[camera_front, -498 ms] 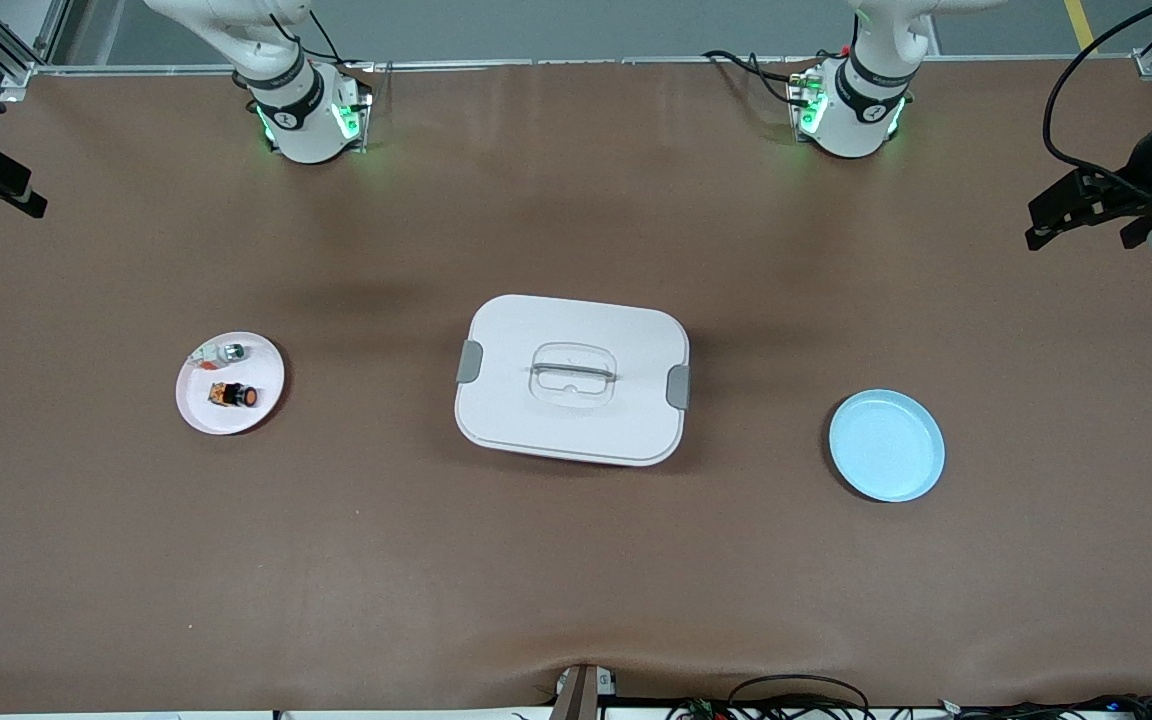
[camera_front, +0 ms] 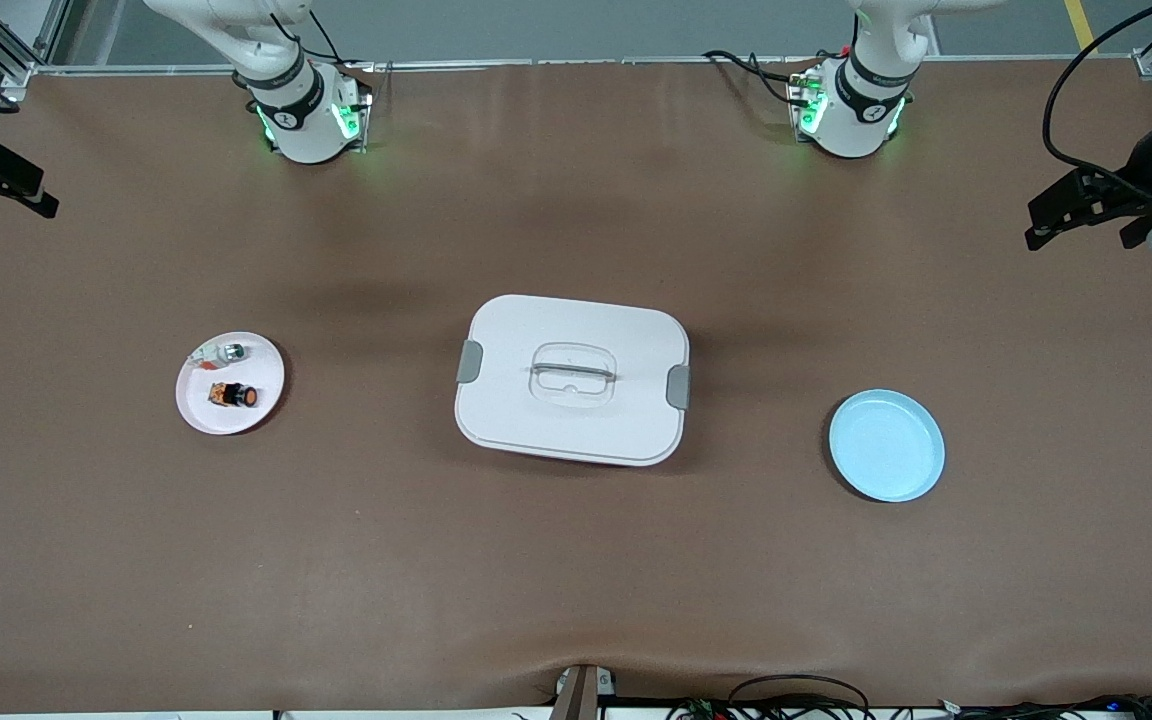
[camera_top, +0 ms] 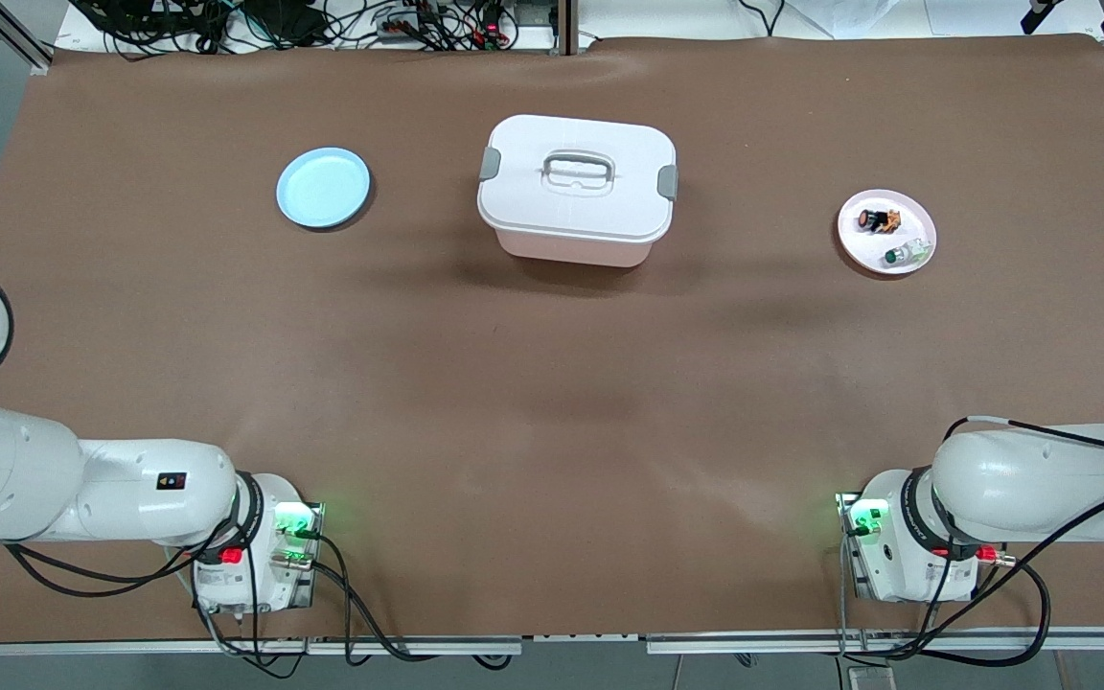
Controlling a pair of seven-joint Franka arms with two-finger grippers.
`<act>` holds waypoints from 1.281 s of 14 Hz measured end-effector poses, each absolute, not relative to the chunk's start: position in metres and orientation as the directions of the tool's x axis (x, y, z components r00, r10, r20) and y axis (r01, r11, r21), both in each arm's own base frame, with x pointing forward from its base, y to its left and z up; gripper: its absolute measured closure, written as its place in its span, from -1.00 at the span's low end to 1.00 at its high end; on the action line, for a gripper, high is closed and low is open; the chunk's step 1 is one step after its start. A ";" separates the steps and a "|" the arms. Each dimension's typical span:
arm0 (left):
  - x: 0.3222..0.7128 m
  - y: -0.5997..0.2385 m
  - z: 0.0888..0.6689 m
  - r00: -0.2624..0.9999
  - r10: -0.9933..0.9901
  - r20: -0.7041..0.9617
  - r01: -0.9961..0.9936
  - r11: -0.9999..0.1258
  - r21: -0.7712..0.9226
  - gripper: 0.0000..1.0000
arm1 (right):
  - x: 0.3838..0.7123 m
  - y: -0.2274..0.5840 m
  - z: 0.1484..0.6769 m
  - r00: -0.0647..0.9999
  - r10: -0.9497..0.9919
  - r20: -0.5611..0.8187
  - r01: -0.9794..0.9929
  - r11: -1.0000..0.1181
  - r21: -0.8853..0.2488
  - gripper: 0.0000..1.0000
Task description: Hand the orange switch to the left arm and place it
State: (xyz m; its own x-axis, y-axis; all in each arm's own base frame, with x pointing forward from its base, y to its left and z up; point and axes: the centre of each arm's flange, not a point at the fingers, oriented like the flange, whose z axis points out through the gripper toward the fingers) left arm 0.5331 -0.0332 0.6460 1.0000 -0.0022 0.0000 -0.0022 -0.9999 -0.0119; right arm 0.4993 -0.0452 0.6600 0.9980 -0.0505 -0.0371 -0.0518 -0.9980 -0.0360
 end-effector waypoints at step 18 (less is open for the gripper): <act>0.532 -0.033 0.654 1.000 -0.002 0.010 -0.002 -1.000 -0.011 -1.00 | 0.504 -0.045 0.663 0.999 -0.051 0.007 -0.051 -0.998 -0.034 -1.00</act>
State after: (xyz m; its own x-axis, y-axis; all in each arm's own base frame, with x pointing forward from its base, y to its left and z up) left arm 0.5324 -0.0330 0.6537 0.9999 -0.0018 0.0102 -0.0017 -0.9999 -0.0113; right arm 0.5044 -0.0453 0.6634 0.9987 -0.0509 0.0068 -0.0506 -0.9981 -0.0345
